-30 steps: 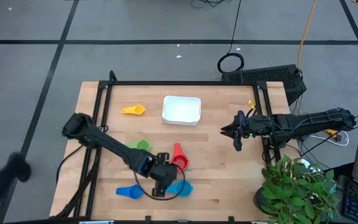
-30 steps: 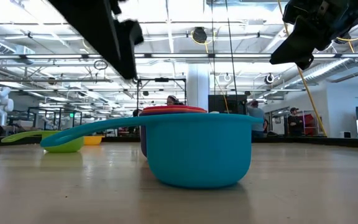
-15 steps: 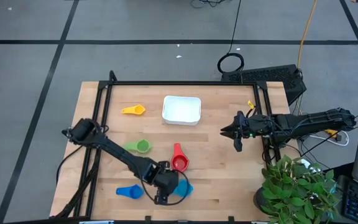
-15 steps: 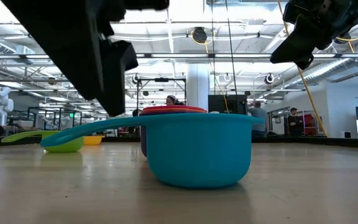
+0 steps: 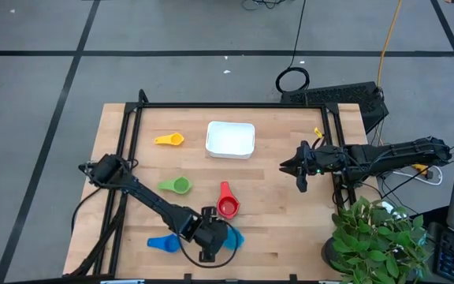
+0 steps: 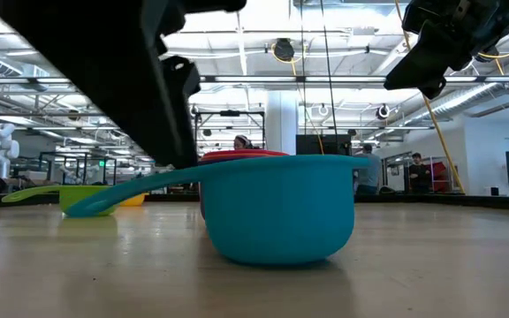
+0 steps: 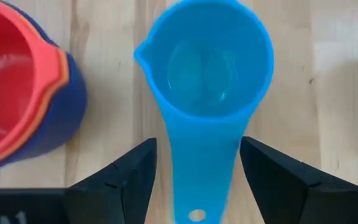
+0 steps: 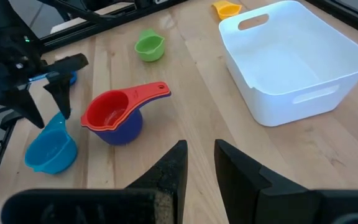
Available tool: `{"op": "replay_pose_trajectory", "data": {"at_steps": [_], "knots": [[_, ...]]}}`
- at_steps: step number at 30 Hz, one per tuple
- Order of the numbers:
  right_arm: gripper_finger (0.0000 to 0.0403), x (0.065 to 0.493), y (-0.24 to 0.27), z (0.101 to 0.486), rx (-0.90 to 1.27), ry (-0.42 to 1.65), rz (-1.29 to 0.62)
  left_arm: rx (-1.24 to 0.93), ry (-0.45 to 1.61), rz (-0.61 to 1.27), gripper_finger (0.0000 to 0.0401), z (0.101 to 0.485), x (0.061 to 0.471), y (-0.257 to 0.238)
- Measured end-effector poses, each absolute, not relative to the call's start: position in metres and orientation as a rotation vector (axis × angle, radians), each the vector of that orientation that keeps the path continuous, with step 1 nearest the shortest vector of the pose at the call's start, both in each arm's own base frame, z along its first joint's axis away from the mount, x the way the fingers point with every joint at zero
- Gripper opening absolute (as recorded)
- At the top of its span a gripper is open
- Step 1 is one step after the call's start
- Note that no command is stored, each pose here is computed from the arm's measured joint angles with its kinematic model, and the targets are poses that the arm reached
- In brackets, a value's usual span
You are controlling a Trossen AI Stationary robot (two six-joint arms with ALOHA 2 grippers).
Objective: Nest measuring cups in basket
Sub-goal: Stack the light blue measuring cup on top of the red measuring cup
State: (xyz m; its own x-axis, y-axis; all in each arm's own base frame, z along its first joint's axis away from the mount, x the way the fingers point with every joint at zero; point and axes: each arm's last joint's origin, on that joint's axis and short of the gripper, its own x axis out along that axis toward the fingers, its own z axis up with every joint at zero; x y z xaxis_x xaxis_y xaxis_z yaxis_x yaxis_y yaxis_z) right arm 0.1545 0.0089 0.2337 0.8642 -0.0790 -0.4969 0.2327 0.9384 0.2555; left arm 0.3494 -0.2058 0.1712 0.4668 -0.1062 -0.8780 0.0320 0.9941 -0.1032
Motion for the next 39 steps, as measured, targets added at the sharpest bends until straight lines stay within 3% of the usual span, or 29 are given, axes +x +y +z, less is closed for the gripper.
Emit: {"op": "replay_pose_trajectory", "data": {"at_steps": [14,17,22,33,39], "knots": [[0.0073,0.154,0.009,0.234,0.319,0.502,-0.169,-0.032,1.167,-0.079,0.0232,0.151,0.349,-0.204],[0.0073,0.155,0.009,0.234,0.320,0.499,-0.168,-0.016,1.171,-0.075,0.0207,0.148,0.351,-0.203],[0.0073,0.155,0.009,0.234,0.320,0.495,-0.168,0.042,1.204,-0.093,0.0131,0.146,0.348,-0.201],[0.0073,0.155,0.009,0.234,0.320,0.496,-0.168,0.151,1.270,-0.181,0.0131,0.158,0.339,-0.193],[0.0073,0.155,0.009,0.234,0.319,0.495,-0.167,0.234,1.227,-0.252,0.0131,0.192,0.328,-0.190]]}}
